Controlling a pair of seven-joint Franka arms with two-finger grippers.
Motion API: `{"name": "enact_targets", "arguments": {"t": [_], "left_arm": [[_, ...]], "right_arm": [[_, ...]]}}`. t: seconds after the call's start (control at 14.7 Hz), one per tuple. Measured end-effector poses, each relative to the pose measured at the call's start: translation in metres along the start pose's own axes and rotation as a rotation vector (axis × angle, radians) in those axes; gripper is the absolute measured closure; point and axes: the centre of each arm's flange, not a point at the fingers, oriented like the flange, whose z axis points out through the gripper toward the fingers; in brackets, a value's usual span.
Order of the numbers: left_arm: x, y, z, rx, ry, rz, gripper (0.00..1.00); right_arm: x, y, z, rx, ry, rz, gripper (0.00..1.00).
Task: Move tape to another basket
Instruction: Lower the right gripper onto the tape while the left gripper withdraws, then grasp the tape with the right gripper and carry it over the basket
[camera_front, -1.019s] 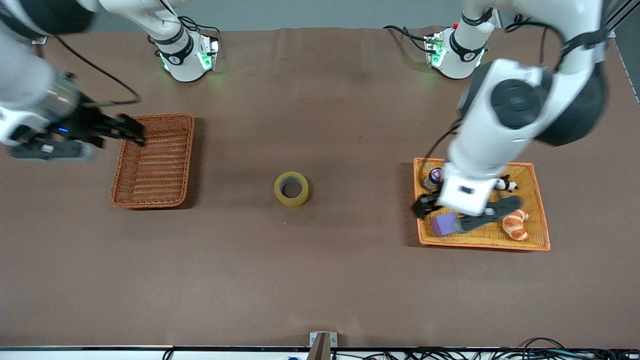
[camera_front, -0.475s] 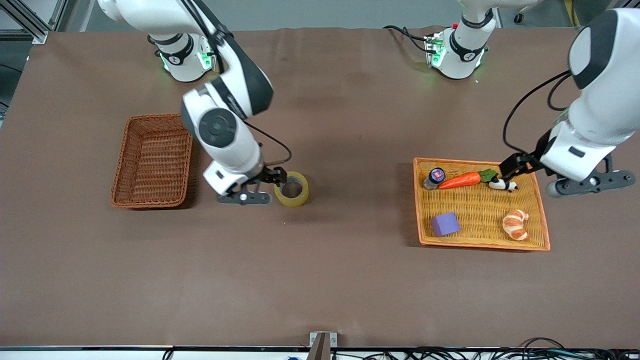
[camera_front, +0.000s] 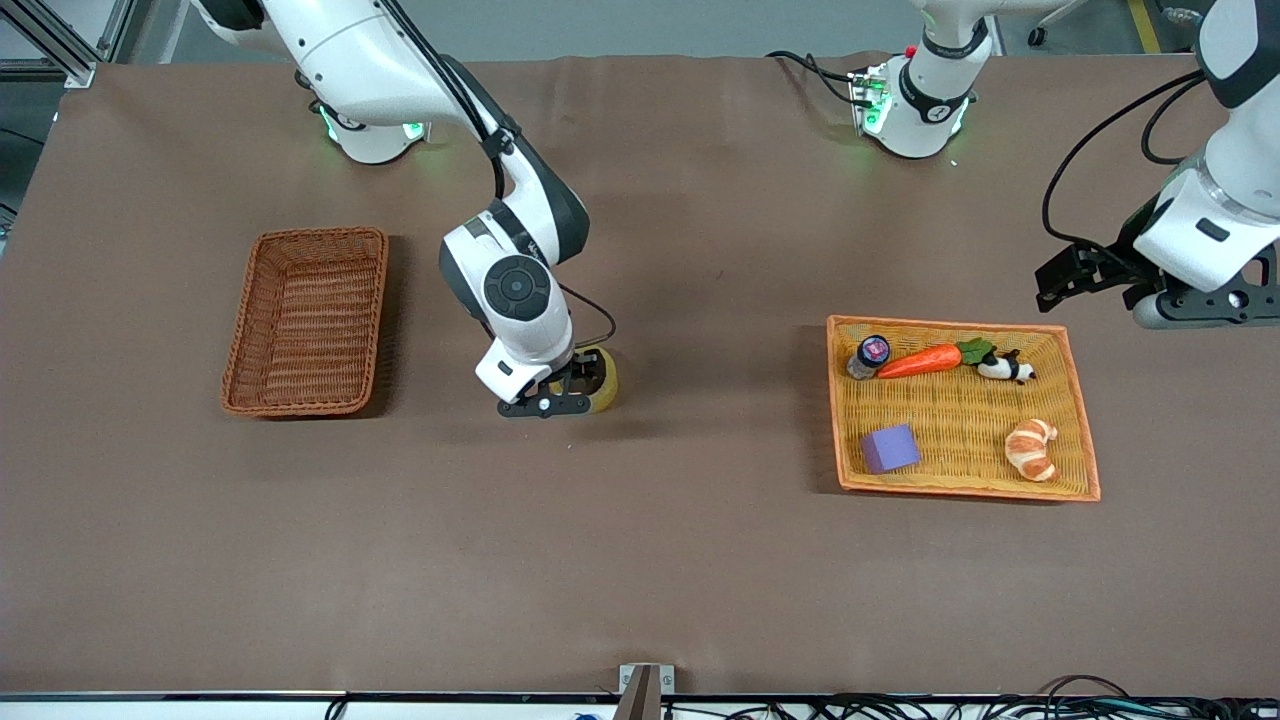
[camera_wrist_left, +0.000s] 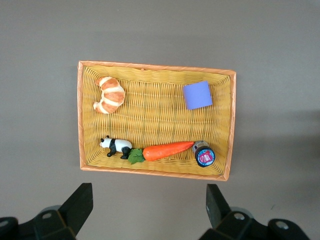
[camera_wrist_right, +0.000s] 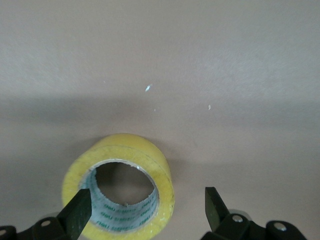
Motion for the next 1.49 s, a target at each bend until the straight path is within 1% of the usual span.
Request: {"name": "enact_targets", "arguments": {"t": [0.27, 0.41, 0.54, 0.61, 0.68, 0.75, 0.95, 1.02, 1.15, 1.36, 1.49], "left_arm": [[-0.002, 0.000, -0.004, 0.001, 0.000, 0.010, 0.00], [-0.003, 0.000, -0.008, 0.001, -0.001, 0.030, 0.00], [-0.005, 0.000, -0.015, 0.002, -0.005, 0.046, 0.00], [-0.006, -0.001, -0.020, 0.003, -0.012, 0.048, 0.00], [-0.008, -0.001, -0.024, 0.003, -0.016, 0.048, 0.00], [-0.008, -0.002, -0.028, 0.003, -0.012, 0.048, 0.00], [-0.008, -0.003, -0.039, 0.002, 0.002, 0.046, 0.00], [-0.008, -0.003, -0.040, 0.002, -0.001, 0.045, 0.00], [-0.008, -0.003, -0.038, 0.002, -0.006, 0.049, 0.00], [-0.010, -0.004, -0.035, 0.003, -0.029, 0.088, 0.00], [-0.010, -0.005, -0.035, 0.003, -0.035, 0.104, 0.00]], "right_arm": [[-0.014, 0.001, 0.035, -0.022, -0.007, -0.025, 0.00], [-0.015, 0.000, 0.044, -0.022, -0.006, -0.029, 0.00], [-0.015, 0.000, 0.049, -0.024, -0.008, -0.029, 0.02], [-0.015, 0.000, 0.050, -0.025, -0.009, -0.028, 0.09], [-0.015, 0.001, 0.051, -0.026, -0.009, -0.028, 0.10], [-0.015, 0.001, 0.051, -0.026, -0.009, -0.027, 0.14], [-0.014, 0.002, 0.051, -0.025, -0.005, -0.026, 0.45], [-0.014, 0.002, 0.051, -0.026, -0.006, -0.025, 0.58], [-0.012, 0.004, 0.052, -0.028, -0.006, 0.000, 0.78], [-0.008, 0.010, 0.048, -0.040, -0.016, 0.044, 0.79], [0.005, 0.019, 0.018, -0.058, -0.037, 0.083, 0.79]]}}
